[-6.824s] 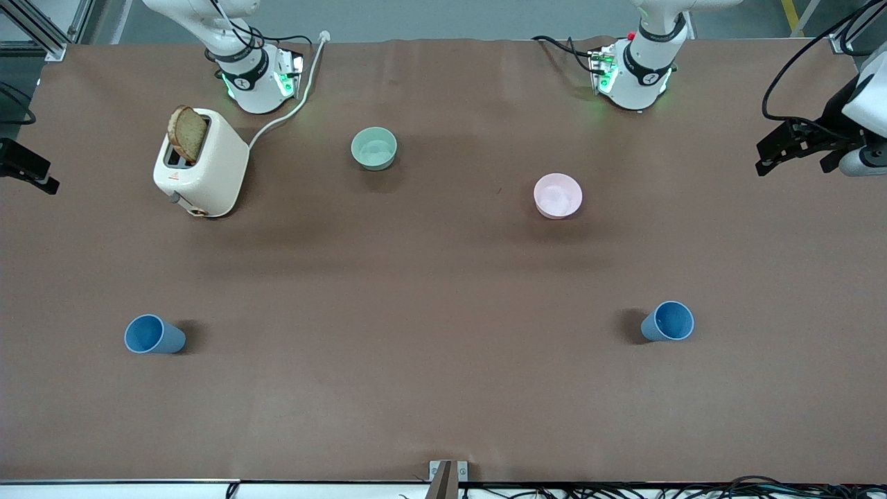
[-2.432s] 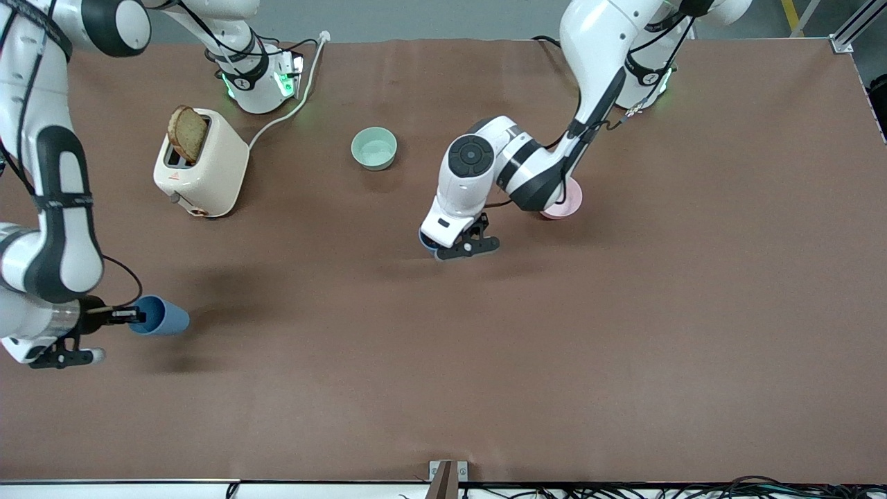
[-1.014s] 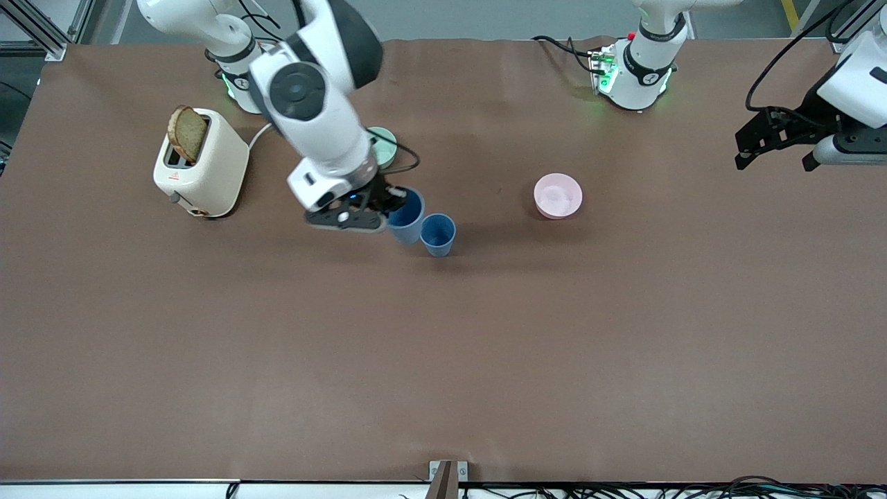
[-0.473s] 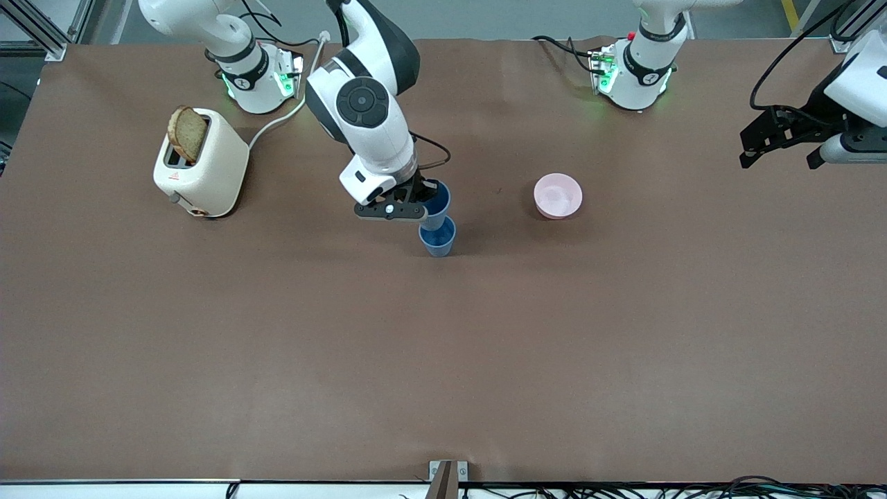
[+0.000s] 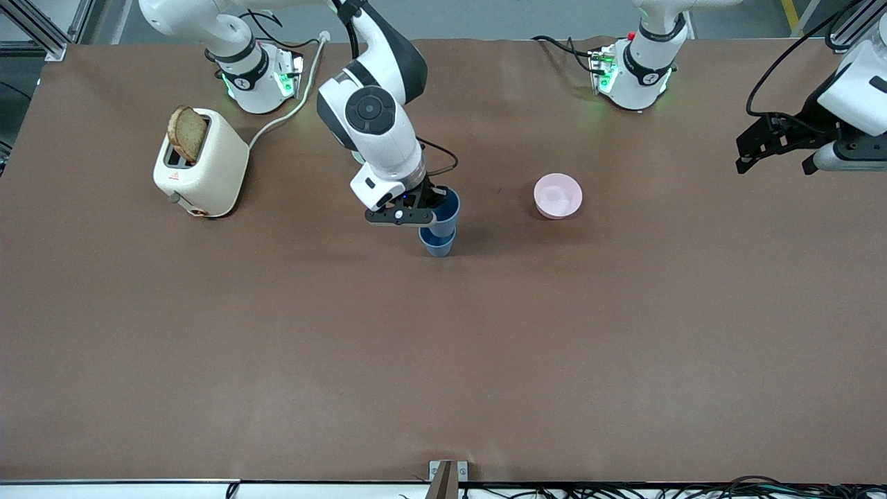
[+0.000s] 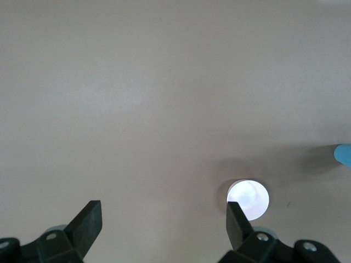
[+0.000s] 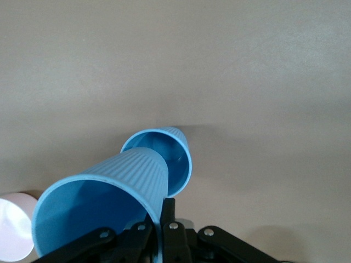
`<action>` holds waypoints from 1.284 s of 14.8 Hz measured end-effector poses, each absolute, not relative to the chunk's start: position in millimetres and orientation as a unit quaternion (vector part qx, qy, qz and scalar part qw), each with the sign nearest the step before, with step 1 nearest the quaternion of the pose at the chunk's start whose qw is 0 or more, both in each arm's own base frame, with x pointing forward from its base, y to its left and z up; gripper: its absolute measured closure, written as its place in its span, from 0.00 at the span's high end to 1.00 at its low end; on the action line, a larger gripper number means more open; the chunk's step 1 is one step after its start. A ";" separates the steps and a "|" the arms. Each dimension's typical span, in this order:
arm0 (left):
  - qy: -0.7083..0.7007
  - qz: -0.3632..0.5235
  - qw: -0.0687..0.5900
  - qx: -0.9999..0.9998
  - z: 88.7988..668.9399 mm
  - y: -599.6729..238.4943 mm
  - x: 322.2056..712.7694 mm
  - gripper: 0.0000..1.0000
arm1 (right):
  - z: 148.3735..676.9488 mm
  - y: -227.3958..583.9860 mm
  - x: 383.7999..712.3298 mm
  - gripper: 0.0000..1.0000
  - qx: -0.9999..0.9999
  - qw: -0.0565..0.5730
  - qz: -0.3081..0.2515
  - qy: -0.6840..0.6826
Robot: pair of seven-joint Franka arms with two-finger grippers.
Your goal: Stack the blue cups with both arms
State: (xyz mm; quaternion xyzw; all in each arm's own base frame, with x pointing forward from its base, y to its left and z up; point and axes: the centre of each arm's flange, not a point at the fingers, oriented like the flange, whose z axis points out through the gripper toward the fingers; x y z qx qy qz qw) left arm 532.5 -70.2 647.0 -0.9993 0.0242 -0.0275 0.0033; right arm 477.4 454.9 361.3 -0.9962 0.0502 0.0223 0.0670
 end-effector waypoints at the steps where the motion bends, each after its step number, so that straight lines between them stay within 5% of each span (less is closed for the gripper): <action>1: 0.024 -0.026 0.003 -0.999 644.2 -70.3 534.7 1.00 | 358.5 453.7 478.7 0.04 -0.996 0.065 0.023 0.051; 10: 0.026 -0.026 0.014 -0.999 641.3 -69.4 536.8 1.00 | 342.3 451.5 480.8 0.11 -0.998 0.044 0.017 0.037; 15: 0.027 -0.024 0.014 -0.999 640.3 -69.5 536.7 1.00 | 347.1 447.6 487.3 0.59 -0.998 0.042 0.005 0.036; 19: 0.026 -0.023 0.014 -0.999 639.6 -69.2 536.7 1.00 | 404.3 386.4 527.1 0.96 -0.997 0.047 -0.007 0.058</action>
